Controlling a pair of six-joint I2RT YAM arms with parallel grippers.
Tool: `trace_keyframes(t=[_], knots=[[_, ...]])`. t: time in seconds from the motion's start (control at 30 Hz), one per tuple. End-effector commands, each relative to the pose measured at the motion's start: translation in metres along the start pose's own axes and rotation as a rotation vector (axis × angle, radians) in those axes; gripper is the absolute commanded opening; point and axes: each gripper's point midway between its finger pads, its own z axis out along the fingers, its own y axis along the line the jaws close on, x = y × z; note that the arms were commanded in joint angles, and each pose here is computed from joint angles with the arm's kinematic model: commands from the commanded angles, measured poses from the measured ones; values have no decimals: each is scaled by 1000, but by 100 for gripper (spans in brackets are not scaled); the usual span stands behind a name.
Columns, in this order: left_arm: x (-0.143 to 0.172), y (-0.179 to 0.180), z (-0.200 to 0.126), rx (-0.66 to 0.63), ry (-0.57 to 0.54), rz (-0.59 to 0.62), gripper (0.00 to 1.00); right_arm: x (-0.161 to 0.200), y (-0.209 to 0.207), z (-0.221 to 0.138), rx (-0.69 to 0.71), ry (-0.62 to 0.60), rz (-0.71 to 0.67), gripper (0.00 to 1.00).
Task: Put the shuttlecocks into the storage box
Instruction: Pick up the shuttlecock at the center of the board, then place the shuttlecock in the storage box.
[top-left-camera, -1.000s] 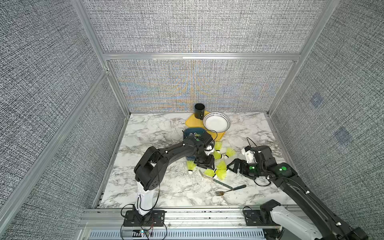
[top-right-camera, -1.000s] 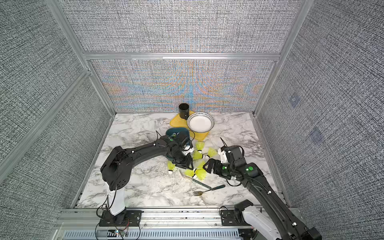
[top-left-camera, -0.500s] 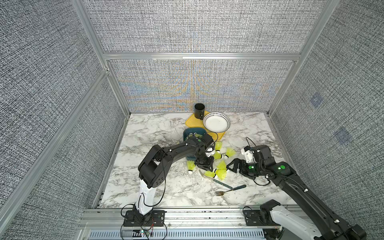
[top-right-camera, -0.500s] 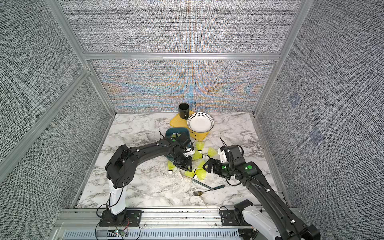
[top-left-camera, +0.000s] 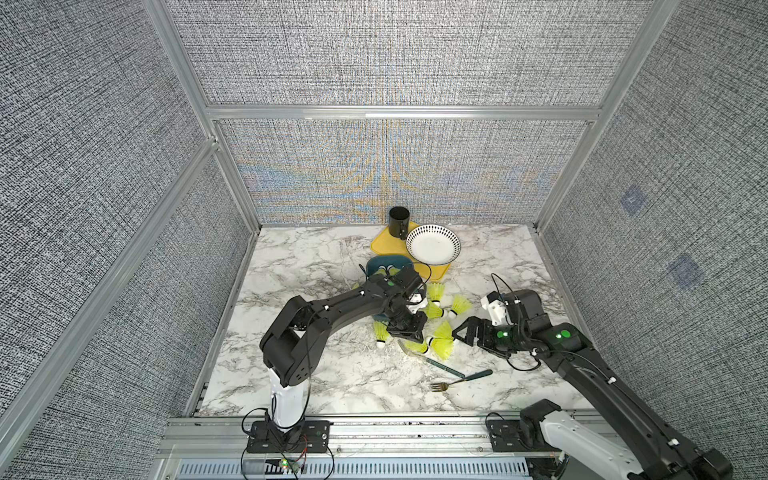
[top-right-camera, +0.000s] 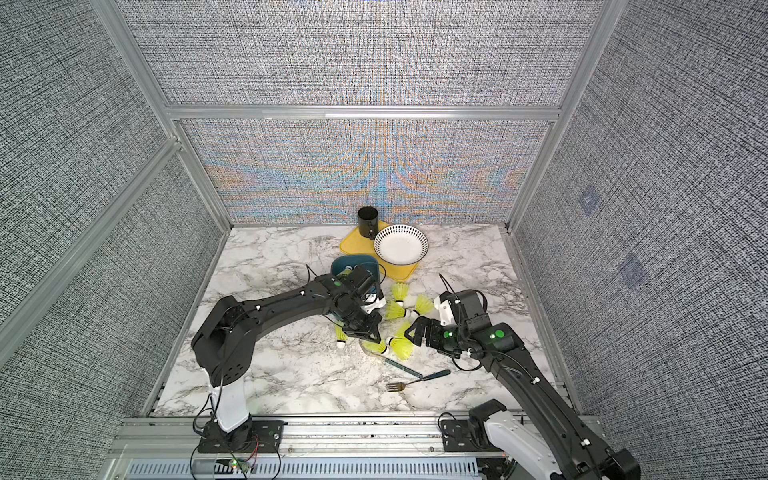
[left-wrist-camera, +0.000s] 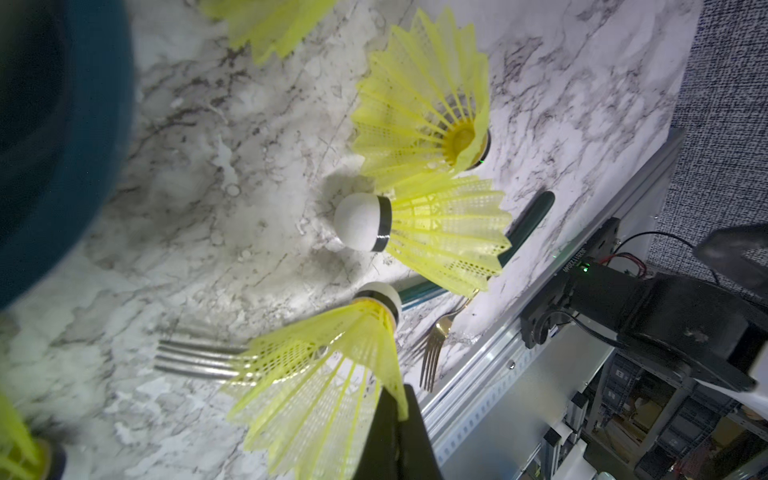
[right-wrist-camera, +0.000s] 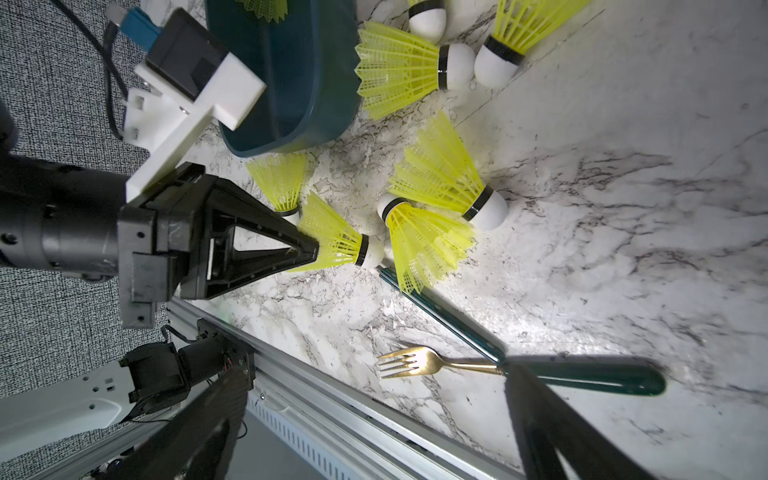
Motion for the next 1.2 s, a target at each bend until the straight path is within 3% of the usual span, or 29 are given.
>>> trace_keyframes(t=[0.0,0.23,0.53,1.17], knots=[[1,-12,-12,49,-37,-46,2,-7,13,-5,-50,-28,-45,98],[0,-25,-38,76,-134,-138,2,-27,43,-24,-145,-109,-118,98],[-27,-35,-72,121,-316,-291,2,-49,66,-32,-192,-160,-165,98],[-67,44,-136,75,-859,-918,2,-87,92,-27,-256,-257,-277,99]])
